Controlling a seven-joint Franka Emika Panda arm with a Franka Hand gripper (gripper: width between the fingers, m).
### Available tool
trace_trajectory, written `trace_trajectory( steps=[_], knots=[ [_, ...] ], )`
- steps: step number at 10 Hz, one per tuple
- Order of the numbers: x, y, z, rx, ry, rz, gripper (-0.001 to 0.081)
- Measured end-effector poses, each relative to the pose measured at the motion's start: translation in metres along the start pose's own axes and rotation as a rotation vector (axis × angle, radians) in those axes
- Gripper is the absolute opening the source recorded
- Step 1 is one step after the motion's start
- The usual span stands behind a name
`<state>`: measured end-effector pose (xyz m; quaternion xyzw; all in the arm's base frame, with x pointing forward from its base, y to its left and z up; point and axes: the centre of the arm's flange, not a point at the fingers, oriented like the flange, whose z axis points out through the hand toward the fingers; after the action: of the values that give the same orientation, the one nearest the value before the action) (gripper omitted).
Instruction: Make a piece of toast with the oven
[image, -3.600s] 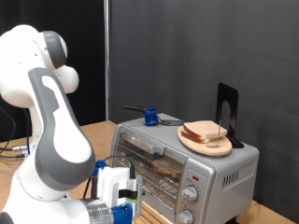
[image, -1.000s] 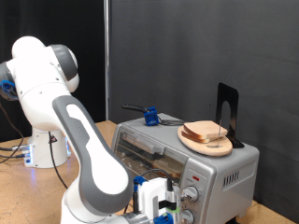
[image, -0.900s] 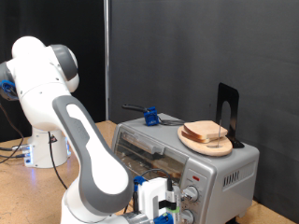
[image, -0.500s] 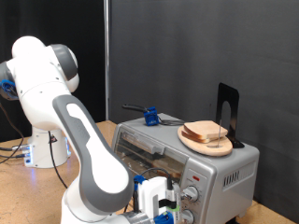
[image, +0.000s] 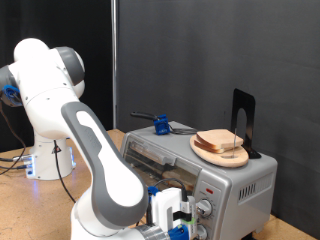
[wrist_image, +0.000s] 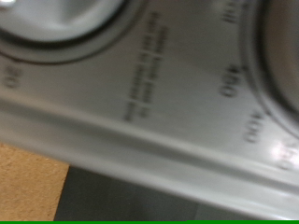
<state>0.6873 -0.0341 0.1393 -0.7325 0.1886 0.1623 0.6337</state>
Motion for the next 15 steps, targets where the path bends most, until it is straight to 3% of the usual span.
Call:
trace_trajectory(
  steps=[2, 6, 10, 15],
  knots=[
    [0.0018, 0.0041, -0.0005, -0.006, 0.022, -0.017, 0.0096],
    [0.0013, 0.0045, -0.0004, -0.004, 0.027, -0.075, 0.0097],
    [-0.0045, 0.0007, -0.0007, -0.043, 0.072, -0.246, 0.0098],
    [-0.0057, 0.0004, -0.0010, -0.050, 0.080, -0.260, 0.0101]
  ],
)
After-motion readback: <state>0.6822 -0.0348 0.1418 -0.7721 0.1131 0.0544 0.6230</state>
